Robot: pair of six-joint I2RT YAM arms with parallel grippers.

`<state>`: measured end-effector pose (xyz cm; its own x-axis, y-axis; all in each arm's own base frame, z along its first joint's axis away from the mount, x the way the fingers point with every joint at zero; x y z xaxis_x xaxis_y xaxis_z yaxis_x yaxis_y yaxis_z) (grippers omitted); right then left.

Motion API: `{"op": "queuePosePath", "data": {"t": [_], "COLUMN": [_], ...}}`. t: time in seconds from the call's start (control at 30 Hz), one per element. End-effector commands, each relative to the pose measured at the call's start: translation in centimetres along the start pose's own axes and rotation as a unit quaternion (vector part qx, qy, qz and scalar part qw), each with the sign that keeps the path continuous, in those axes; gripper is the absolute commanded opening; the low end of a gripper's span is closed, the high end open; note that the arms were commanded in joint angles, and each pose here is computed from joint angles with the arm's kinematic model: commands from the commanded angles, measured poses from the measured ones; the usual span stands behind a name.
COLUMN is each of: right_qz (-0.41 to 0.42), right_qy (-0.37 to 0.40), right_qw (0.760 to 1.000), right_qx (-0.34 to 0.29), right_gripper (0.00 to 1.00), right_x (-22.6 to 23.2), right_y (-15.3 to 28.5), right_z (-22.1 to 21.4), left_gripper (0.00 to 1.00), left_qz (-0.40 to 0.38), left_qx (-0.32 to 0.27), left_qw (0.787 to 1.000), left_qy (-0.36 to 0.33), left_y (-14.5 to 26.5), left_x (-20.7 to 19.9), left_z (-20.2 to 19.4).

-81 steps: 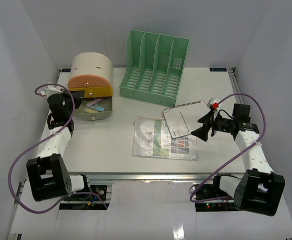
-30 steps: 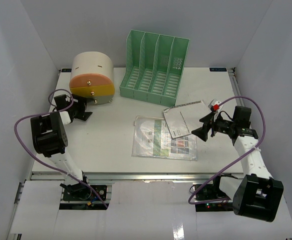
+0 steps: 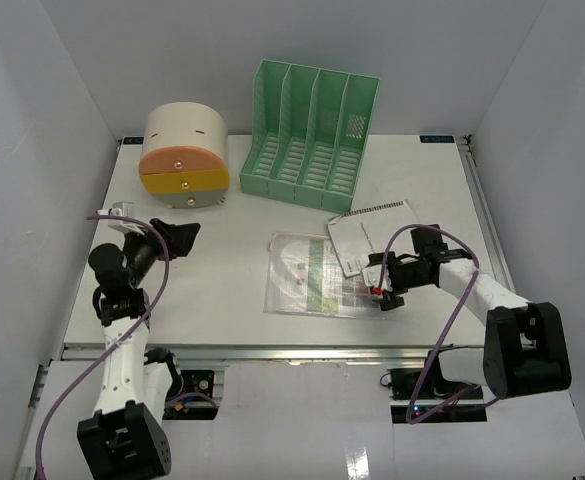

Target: Organize the desk

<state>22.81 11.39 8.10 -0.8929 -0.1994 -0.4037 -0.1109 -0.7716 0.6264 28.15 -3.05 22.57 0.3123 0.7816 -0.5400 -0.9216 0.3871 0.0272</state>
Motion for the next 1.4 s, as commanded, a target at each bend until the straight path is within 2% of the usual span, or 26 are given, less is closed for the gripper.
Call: {"op": "queuePosePath", "data": {"t": [0.0, 0.13, 0.27, 0.43, 0.6, 0.7, 0.87, 1.0, 1.23, 1.37], "right_qz": [-0.028, -0.051, -0.06, -0.03, -0.002, 0.01, 0.016, -0.014, -0.069, -0.1], "right_qy": [0.064, 0.064, 0.06, 0.074, 0.048, 0.037, 0.012, -0.012, -0.036, -0.038], "right_qw": [0.996, 0.993, 0.99, 0.986, 0.986, 0.986, 0.989, 0.993, 0.993, 0.992], "right_qx": [0.06, 0.085, 0.113, 0.149, 0.159, 0.163, 0.147, 0.119, 0.09, 0.073], "right_gripper": [0.81, 0.68, 0.63, 0.58, 0.38, 0.25, 0.08, 0.08, 0.08, 0.08], "right_x": [-3.1, -5.1, -5.2, -3.4, -1.9, -1.2, -0.2, -0.8, -2.6, -3.9], "right_y": [-1.9, -3.5, -4.1, -5.2, -6.0, -6.0, -5.8, -5.2, -3.6, -2.2], "right_z": [-0.9, -1.0, -2.1, -3.5, -4.4, -4.6, -3.9, -2.1, 0.5, 2.3], "left_gripper": [0.98, 0.98, 0.98, 0.98, 0.98, 0.98, 0.98, 0.98, 0.98, 0.98], "left_qz": [-0.01, -0.025, -0.037, -0.057, -0.089, -0.11, -0.128, -0.146, -0.133, -0.116], "left_qx": [-0.004, 0.002, 0.014, 0.016, 0.019, 0.029, 0.085, 0.125, 0.136, 0.144], "left_qw": [0.999, 0.999, 0.999, 0.998, 0.996, 0.993, 0.987, 0.98, 0.976, 0.969], "left_qy": [-0.045, -0.043, -0.032, -0.029, -0.023, 0.005, 0.044, 0.059, 0.106, 0.164], "left_y": [1.4, 1.3, 1.1, 1.1, 1.1, 0.9, -0.2, -0.9, -1.5, -2.8], "left_x": [-1.0, -1.4, -1.5, -2.1, -3.1, -3.9, -5.2, -7.0, -9.1, -10.8], "left_z": [-0.3, -0.6, -0.9, -1.0, -1.2, -1.6, -2.9, -5.3, -8.5, -10.3]}}
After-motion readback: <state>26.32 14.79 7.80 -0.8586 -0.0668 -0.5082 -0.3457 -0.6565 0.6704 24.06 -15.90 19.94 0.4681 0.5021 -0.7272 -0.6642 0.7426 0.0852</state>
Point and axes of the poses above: each gripper's point midway between its finger pads, its own y axis back along the fingers, its own x axis along the line the jaws close on, z = x × y, the point moved 3 cm from there along y, back along the fingers
